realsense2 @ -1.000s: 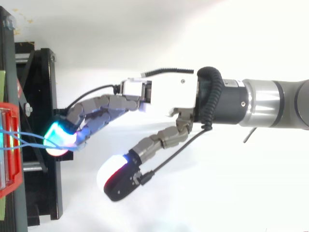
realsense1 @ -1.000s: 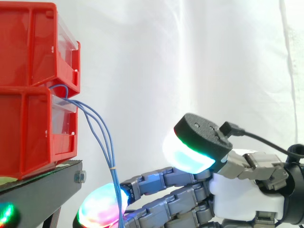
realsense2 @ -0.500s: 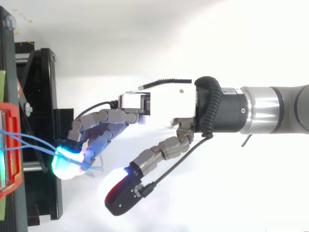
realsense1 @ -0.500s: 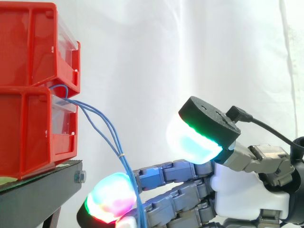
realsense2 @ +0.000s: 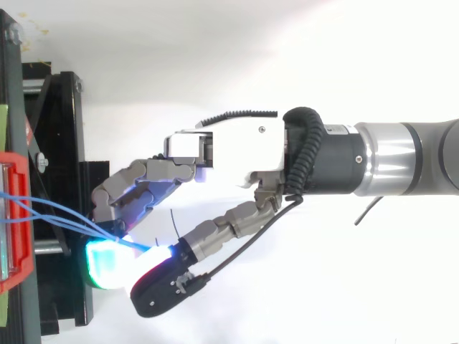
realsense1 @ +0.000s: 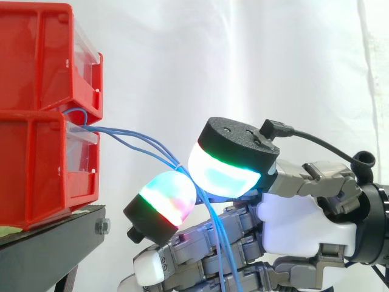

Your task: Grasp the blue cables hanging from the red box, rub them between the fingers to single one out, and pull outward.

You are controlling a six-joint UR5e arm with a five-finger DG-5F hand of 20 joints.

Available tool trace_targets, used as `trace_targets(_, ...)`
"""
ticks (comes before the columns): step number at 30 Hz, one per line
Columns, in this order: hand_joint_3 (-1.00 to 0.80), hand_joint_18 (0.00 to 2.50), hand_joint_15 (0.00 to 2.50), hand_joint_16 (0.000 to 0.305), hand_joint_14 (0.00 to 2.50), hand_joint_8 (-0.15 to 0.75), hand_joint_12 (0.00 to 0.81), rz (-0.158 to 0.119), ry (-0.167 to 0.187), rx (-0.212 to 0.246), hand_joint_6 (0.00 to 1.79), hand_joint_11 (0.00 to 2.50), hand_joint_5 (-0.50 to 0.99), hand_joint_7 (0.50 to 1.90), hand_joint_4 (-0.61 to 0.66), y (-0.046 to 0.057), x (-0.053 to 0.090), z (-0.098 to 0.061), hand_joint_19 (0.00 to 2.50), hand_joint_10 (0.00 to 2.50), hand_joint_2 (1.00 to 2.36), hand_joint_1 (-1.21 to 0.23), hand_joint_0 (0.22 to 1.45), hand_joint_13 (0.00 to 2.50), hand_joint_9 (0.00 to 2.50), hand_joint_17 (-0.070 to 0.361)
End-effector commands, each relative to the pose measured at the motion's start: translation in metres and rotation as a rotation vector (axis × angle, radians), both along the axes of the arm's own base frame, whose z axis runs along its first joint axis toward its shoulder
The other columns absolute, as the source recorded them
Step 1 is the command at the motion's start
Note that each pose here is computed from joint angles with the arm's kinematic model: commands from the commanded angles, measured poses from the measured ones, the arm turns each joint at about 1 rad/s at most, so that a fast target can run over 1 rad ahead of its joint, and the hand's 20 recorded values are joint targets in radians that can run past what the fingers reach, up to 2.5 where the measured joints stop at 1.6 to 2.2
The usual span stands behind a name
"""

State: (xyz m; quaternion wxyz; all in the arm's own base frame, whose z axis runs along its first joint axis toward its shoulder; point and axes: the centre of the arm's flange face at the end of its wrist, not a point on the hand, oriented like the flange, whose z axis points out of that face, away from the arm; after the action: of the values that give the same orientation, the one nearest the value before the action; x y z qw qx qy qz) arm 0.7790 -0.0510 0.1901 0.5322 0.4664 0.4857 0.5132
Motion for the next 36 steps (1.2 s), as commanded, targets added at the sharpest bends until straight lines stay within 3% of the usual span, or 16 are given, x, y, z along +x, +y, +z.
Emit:
trace_targets(1, -0.27, 0.51, 0.29, 0.047, 0.01, 0.29, 0.363, -0.001, 0.051, -0.003, 0.77, 0.32, -0.15, 1.0, 0.18, -0.001, 0.0, 0.005, 0.51, 0.01, 1.01, -0.76, 0.6, 0.45, 0.64, 0.106)
trace_targets(3, -0.33, 0.52, 0.3, 0.048, 0.01, 0.292, 0.364, -0.001, 0.081, -0.006, 0.78, 0.33, -0.15, 0.96, 0.19, -0.002, -0.002, 0.003, 0.52, 0.01, 1.01, -0.75, 0.58, 0.46, 0.65, 0.107)
trace_targets(12, -0.48, 0.55, 0.32, 0.05, 0.01, 0.305, 0.378, -0.012, 0.107, -0.013, 0.7, 0.33, -0.12, 1.02, 0.21, -0.01, -0.005, 0.001, 0.53, 0.01, 1.0, -0.69, 0.54, 0.51, 0.69, 0.112)
trace_targets(13, -0.49, 0.55, 0.32, 0.05, 0.01, 0.304, 0.378, -0.02, 0.124, -0.017, 0.7, 0.33, -0.12, 1.03, 0.2, -0.013, -0.007, -0.001, 0.52, 0.01, 1.0, -0.69, 0.54, 0.51, 0.7, 0.112)
trace_targets(19, -0.5, 0.57, 0.32, 0.05, 0.01, 0.308, 0.378, -0.024, 0.107, -0.019, 0.69, 0.34, -0.11, 1.05, 0.22, -0.015, -0.002, 0.008, 0.53, 0.01, 1.0, -0.7, 0.52, 0.54, 0.72, 0.113)
trace_targets(24, -0.5, 0.59, 0.33, 0.05, 0.01, 0.309, 0.379, -0.037, 0.118, -0.029, 0.68, 0.33, -0.11, 1.04, 0.22, -0.02, -0.004, 0.008, 0.53, 0.01, 1.0, -0.73, 0.52, 0.56, 0.73, 0.113)
trace_targets(28, -0.44, 0.58, 0.35, 0.047, 0.01, 0.3, 0.367, -0.065, 0.141, -0.057, 0.71, 0.34, -0.11, 1.09, 0.19, -0.024, -0.006, 0.006, 0.54, 0.01, 1.0, -0.75, 0.57, 0.58, 0.74, 0.106)
trace_targets(30, -0.41, 0.58, 0.35, 0.047, 0.01, 0.296, 0.366, -0.074, 0.147, -0.063, 0.73, 0.34, -0.12, 1.03, 0.19, -0.025, -0.006, 0.006, 0.54, 0.01, 1.01, -0.76, 0.57, 0.58, 0.72, 0.106)
trace_targets(36, -0.49, 0.59, 0.35, 0.049, 0.01, 0.302, 0.375, -0.12, 0.168, -0.114, 0.69, 0.34, -0.12, 1.05, 0.21, -0.03, -0.009, 0.005, 0.54, 0.01, 1.0, -0.75, 0.54, 0.58, 0.71, 0.11)
